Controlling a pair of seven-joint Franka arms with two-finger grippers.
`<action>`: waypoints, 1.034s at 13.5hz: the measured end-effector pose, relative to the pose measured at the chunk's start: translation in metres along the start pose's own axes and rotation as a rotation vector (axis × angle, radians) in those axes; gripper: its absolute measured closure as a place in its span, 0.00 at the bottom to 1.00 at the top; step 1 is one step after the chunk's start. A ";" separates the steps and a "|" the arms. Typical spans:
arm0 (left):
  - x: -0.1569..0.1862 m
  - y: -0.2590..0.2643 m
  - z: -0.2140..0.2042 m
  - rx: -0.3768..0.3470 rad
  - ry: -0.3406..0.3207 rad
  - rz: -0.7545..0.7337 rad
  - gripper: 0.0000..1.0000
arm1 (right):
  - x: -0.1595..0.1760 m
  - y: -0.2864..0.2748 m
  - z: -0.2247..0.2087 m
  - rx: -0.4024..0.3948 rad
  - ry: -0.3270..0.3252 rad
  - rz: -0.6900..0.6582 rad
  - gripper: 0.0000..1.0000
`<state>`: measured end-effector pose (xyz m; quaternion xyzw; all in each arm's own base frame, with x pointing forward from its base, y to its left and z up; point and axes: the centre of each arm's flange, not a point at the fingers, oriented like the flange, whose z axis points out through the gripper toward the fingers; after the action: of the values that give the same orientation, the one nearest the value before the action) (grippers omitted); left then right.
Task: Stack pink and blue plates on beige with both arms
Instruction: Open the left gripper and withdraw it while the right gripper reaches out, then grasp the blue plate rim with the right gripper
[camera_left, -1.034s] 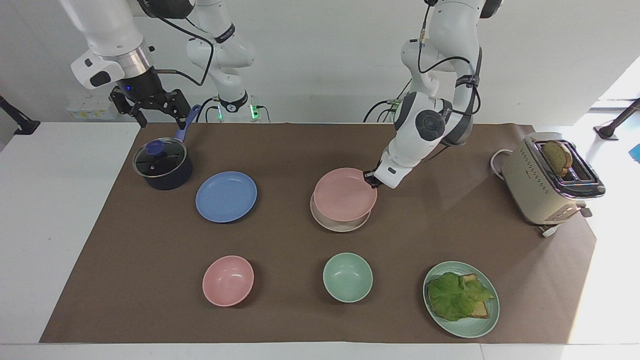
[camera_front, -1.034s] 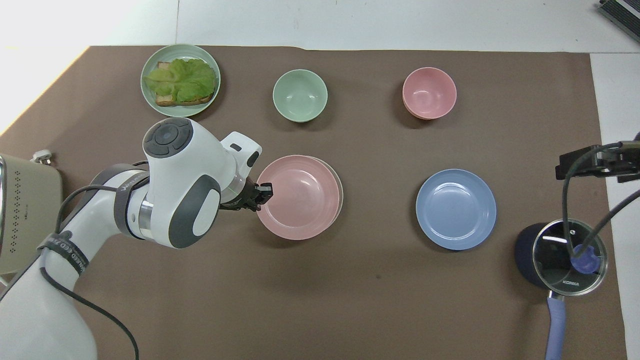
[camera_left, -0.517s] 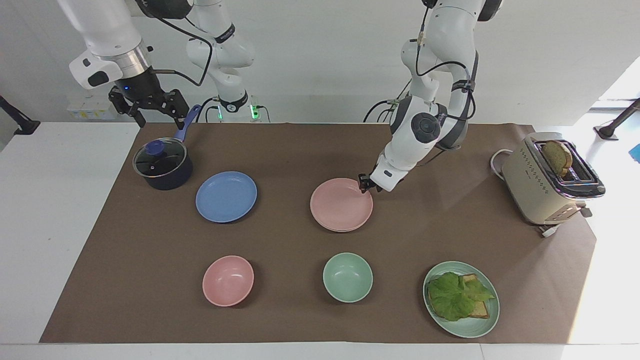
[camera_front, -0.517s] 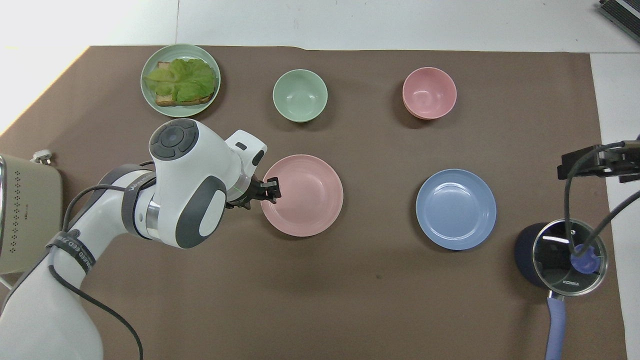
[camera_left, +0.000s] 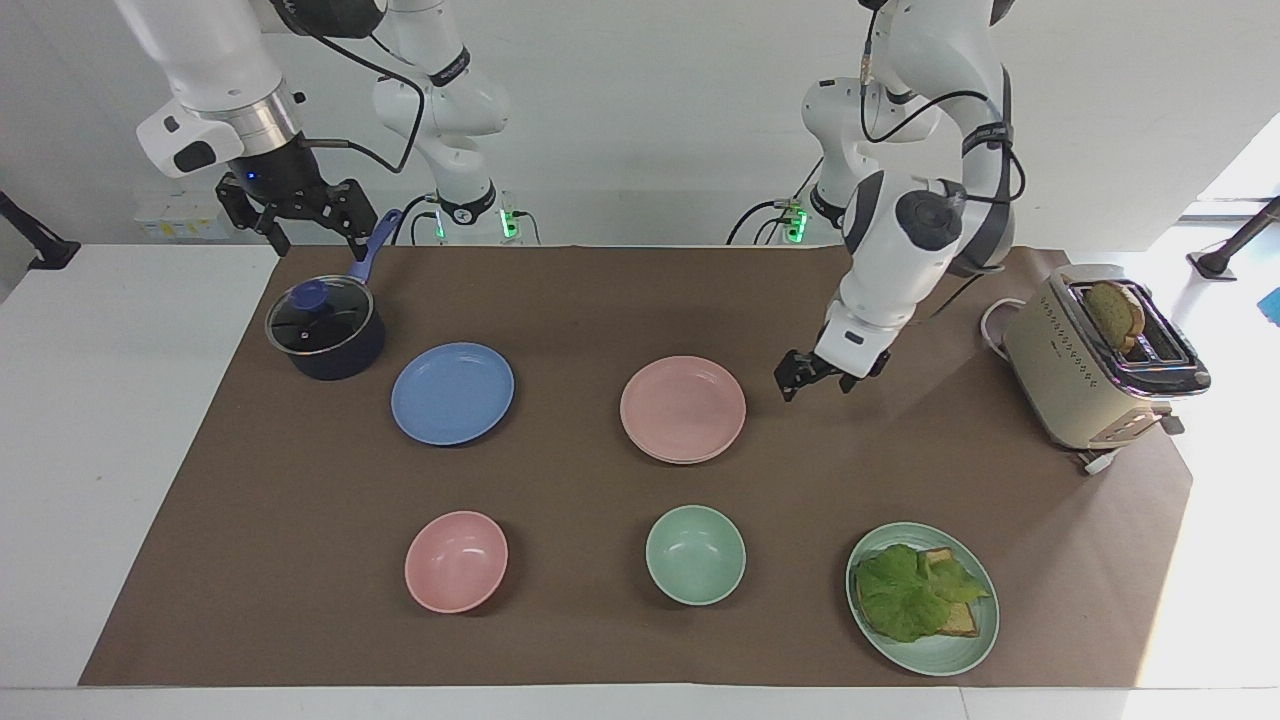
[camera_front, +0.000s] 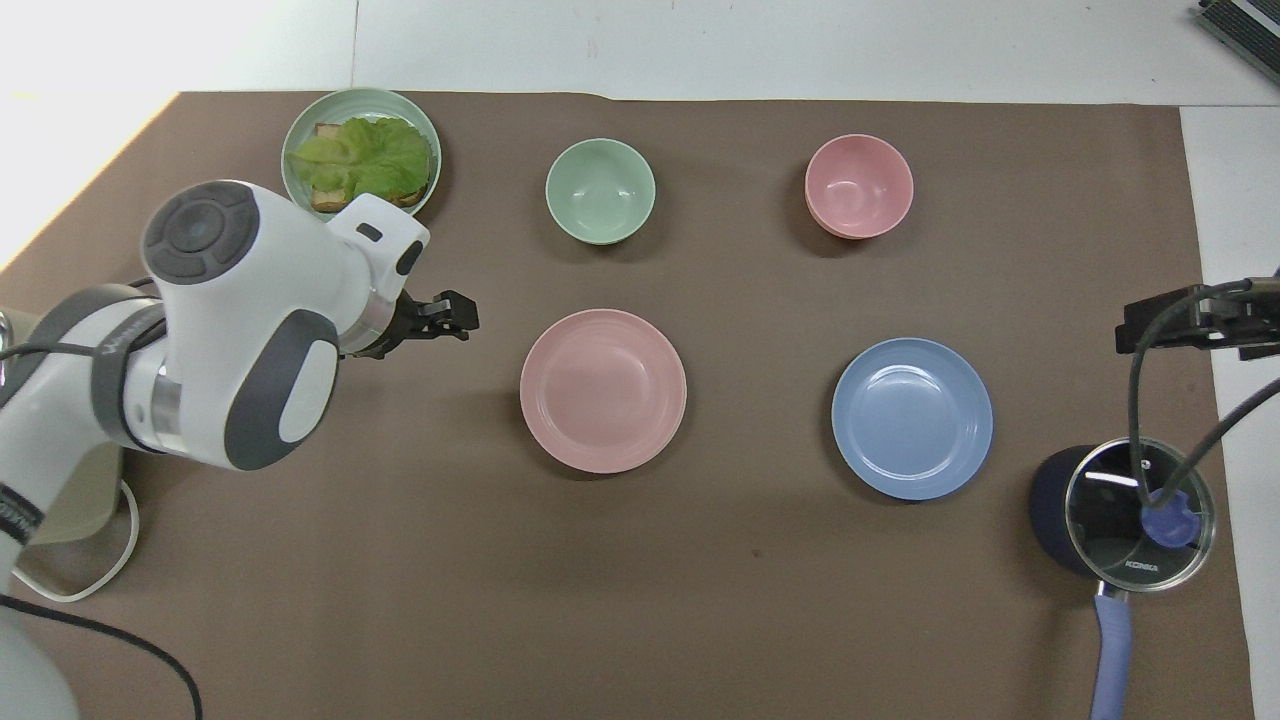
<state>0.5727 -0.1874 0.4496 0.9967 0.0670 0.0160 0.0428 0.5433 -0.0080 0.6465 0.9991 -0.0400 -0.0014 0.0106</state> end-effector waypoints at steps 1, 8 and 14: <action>0.004 -0.018 -0.023 0.004 0.025 0.020 0.00 | 0.001 0.000 0.000 0.000 0.006 0.000 0.00; 0.027 -0.107 -0.134 0.099 0.060 0.188 0.00 | 0.013 0.001 0.022 0.004 0.064 0.003 0.00; 0.018 -0.105 -0.182 0.095 0.061 0.200 0.00 | 0.033 0.004 0.155 0.009 0.086 0.009 0.00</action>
<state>0.5699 -0.0661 0.6219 0.9984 -0.0308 0.0472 -0.0084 0.5749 -0.0176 0.4919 0.9981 -0.0440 0.0416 0.0079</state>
